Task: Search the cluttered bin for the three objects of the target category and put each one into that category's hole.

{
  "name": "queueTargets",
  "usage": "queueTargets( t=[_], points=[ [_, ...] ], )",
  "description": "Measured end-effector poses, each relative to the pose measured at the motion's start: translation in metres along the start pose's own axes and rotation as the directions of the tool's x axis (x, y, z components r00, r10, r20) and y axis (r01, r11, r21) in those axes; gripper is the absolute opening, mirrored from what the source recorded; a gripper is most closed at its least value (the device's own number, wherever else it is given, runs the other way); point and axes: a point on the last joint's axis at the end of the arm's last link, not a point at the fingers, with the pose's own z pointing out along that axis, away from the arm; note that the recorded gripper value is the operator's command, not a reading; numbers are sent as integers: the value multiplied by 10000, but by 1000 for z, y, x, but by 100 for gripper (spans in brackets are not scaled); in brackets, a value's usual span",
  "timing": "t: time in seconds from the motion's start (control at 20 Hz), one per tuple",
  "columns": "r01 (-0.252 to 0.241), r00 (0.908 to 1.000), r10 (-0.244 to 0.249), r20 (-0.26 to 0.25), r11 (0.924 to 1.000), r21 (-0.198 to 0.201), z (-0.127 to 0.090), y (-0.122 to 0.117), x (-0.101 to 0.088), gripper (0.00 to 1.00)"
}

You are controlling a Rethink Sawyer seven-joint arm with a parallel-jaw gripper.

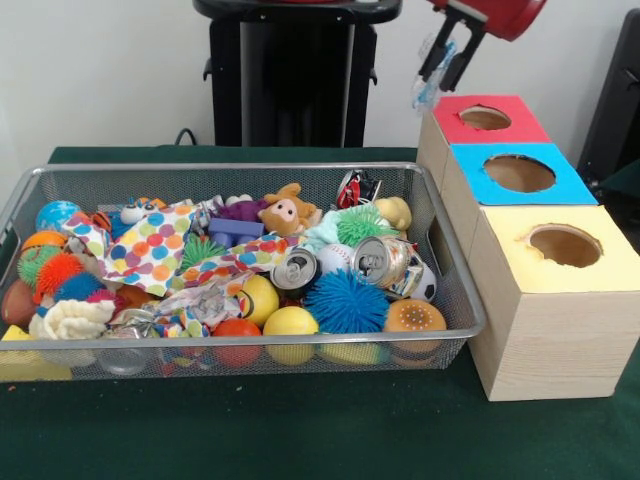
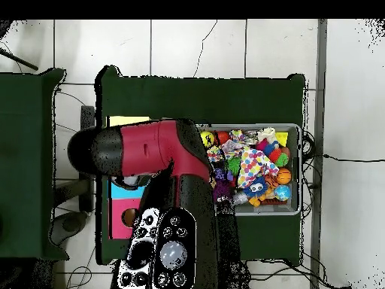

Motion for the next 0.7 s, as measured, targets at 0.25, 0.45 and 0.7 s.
queueTargets(
  t=[0.25, 0.45, 0.7],
  points=[
    [271, 9996, -272, 51, 9996, 98, -9, 19, 4, 0],
    [410, 9991, -411, 88, 9991, 126, -13, 29, 6, 0],
    [459, 9987, -461, 199, 9989, 106, -18, 34, 4, 0]
  ],
)
